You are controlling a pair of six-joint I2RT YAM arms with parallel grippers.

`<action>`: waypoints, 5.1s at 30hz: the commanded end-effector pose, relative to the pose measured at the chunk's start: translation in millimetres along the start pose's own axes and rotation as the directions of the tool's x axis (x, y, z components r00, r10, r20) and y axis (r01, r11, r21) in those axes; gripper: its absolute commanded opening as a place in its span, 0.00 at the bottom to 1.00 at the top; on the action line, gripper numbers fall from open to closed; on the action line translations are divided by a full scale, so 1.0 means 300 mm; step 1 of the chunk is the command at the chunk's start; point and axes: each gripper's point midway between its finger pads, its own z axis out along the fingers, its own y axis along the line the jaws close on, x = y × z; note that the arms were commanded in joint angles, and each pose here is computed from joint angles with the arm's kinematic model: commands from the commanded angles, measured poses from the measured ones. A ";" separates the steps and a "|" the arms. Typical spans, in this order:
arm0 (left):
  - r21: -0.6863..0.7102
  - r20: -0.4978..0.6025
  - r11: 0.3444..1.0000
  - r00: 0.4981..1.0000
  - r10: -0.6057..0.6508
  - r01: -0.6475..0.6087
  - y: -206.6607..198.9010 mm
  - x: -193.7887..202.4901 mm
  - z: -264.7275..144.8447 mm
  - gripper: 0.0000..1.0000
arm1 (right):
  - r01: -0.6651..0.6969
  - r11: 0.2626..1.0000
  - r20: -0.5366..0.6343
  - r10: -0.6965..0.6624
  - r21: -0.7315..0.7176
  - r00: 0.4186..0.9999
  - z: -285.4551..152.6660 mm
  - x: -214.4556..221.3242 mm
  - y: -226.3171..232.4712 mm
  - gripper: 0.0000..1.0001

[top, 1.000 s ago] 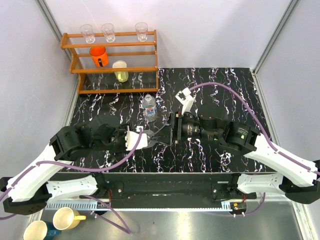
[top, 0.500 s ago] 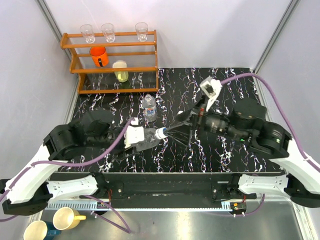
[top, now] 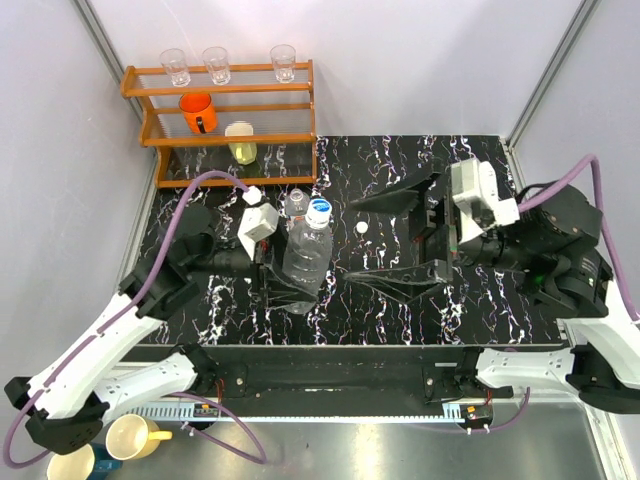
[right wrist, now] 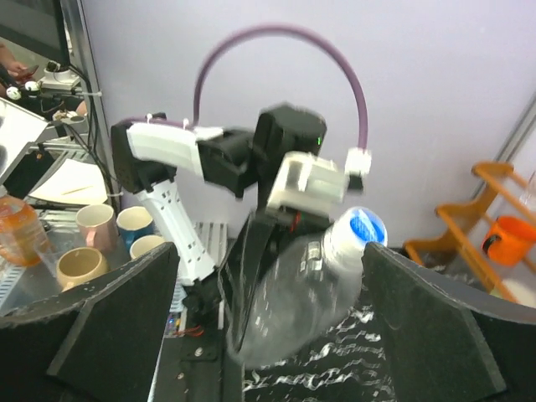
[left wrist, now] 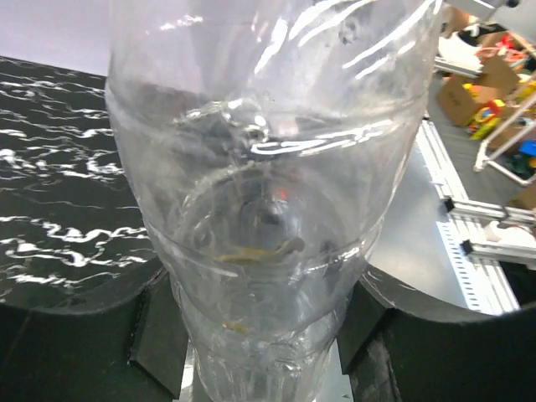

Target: Screw on the bottle caps

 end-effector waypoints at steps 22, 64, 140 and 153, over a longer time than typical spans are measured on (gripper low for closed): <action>0.287 0.156 0.921 0.962 0.226 -0.263 -0.158 0.012 -0.027 0.54 | -0.049 0.958 -0.004 0.050 -0.283 0.999 0.223 0.015 0.029 1.00; 0.213 0.172 0.950 0.966 0.194 -0.229 -0.107 0.019 -0.018 0.52 | -0.175 0.888 -0.035 0.177 -0.424 0.984 0.228 0.077 0.066 0.37; 0.252 0.116 0.942 0.973 0.198 -0.222 -0.026 0.157 -0.007 0.47 | -0.232 0.888 -0.153 0.185 -0.397 0.971 0.201 0.242 0.004 0.77; 0.209 0.125 0.957 0.976 0.179 -0.203 -0.001 0.158 0.000 0.45 | -0.222 0.894 -0.129 0.186 -0.388 0.974 0.188 0.239 0.008 0.54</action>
